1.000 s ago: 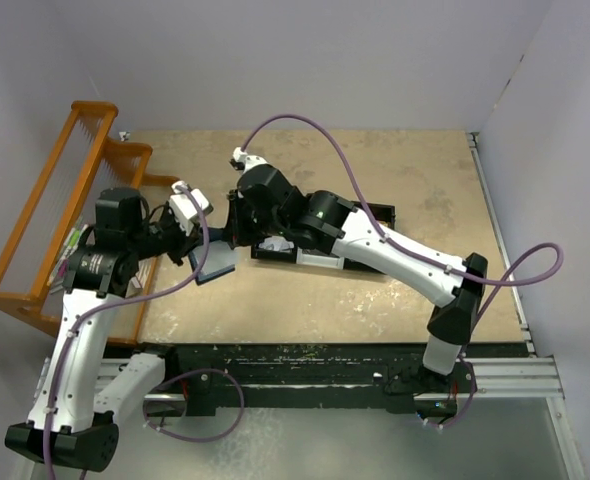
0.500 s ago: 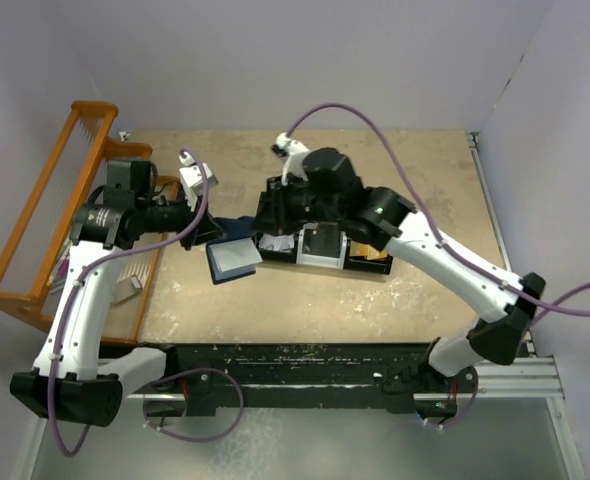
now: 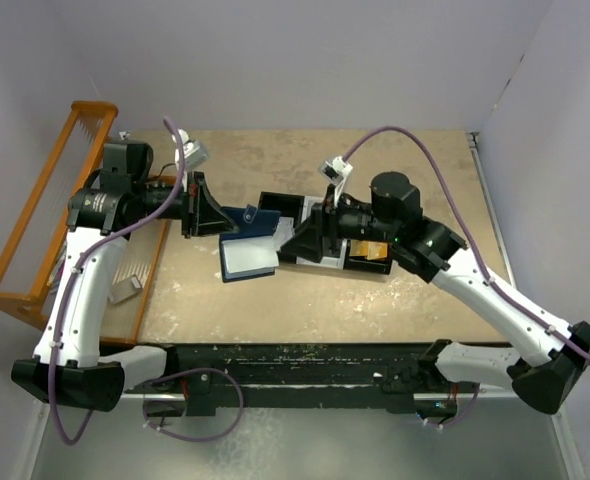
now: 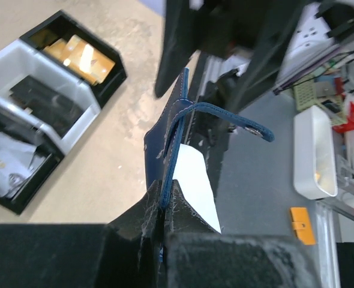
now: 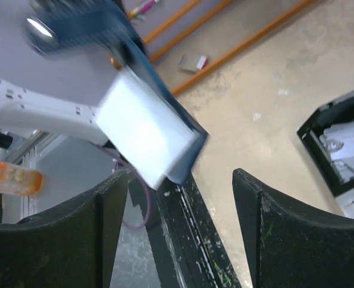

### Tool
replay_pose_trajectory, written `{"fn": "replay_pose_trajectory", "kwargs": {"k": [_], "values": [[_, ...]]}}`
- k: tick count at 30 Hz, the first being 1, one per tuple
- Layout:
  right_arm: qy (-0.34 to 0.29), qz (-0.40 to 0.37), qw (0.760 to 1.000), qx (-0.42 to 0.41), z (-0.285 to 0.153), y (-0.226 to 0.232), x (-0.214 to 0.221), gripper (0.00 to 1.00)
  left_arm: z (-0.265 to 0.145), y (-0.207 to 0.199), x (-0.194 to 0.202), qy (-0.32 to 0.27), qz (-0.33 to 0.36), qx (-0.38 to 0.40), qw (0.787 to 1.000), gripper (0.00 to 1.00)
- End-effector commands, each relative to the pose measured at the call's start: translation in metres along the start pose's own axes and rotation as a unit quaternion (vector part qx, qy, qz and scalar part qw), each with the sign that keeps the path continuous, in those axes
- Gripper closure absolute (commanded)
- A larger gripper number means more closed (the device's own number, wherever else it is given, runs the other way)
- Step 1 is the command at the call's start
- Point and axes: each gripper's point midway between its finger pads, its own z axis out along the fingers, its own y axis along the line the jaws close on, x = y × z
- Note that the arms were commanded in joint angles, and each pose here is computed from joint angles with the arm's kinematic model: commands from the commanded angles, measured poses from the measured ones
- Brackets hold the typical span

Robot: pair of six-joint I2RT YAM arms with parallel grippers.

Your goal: Take the credit cards out of the card holder

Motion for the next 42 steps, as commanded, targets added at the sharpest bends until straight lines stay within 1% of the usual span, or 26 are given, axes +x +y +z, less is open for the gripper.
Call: {"fn": "replay_pose_trajectory", "kwargs": {"k": [1,3,6,9,12,14,15,20,24,30,34,36,42], "values": [[-0.031,-0.04,0.993,-0.108,-0.008,0.022,0.015,0.27,-0.008,-0.044,-0.037,-0.043,0.007,0.095,0.994,1.0],[-0.038,-0.044,0.988,-0.14,-0.013,0.03,0.026,0.27,-0.011,-0.055,-0.042,-0.046,0.004,0.123,0.991,1.0],[-0.045,-0.053,0.981,-0.184,-0.021,0.042,0.036,0.26,-0.013,-0.063,-0.046,-0.047,0.004,0.136,0.99,1.0],[-0.099,-0.063,0.975,-0.191,-0.023,0.044,0.025,0.26,-0.015,-0.066,-0.049,-0.047,-0.001,0.141,0.989,1.0],[-0.121,-0.025,0.971,-0.203,-0.019,0.044,0.023,0.25,-0.016,-0.068,-0.05,-0.048,0.0,0.144,0.988,1.0],[-0.131,-0.007,0.966,-0.222,-0.016,0.047,0.021,0.19,-0.016,-0.069,-0.049,-0.048,0.002,0.144,0.988,1.0],[-0.136,-0.004,0.963,-0.232,-0.016,0.051,0.02,0.18,-0.016,-0.069,-0.048,-0.048,0.004,0.143,0.989,1.0],[-0.135,-0.011,0.958,-0.252,-0.008,0.063,0.02,0.18,-0.016,-0.069,-0.049,-0.048,0.004,0.142,0.989,1.0],[-0.145,-0.004,0.964,-0.223,0.003,0.054,0.012,0.2,-0.015,-0.068,-0.049,-0.047,0.001,0.142,0.989,1.0],[-0.156,0.003,0.968,-0.199,0.013,0.041,0.013,0.25,-0.017,-0.071,-0.051,-0.048,-0.001,0.143,0.989,1.0],[-0.169,0.015,0.975,-0.145,0.02,0.023,0.011,0.27,-0.018,-0.074,-0.053,-0.048,-0.001,0.145,0.988,1.0],[-0.178,0.024,0.977,-0.112,0.022,0.011,0.007,0.27,-0.018,-0.074,-0.054,-0.048,-0.002,0.146,0.988,1.0],[-0.218,0.028,0.972,-0.085,0.018,0.009,-0.008,0.25,-0.019,-0.077,-0.057,-0.049,-0.005,0.149,0.988,1.0]]}}
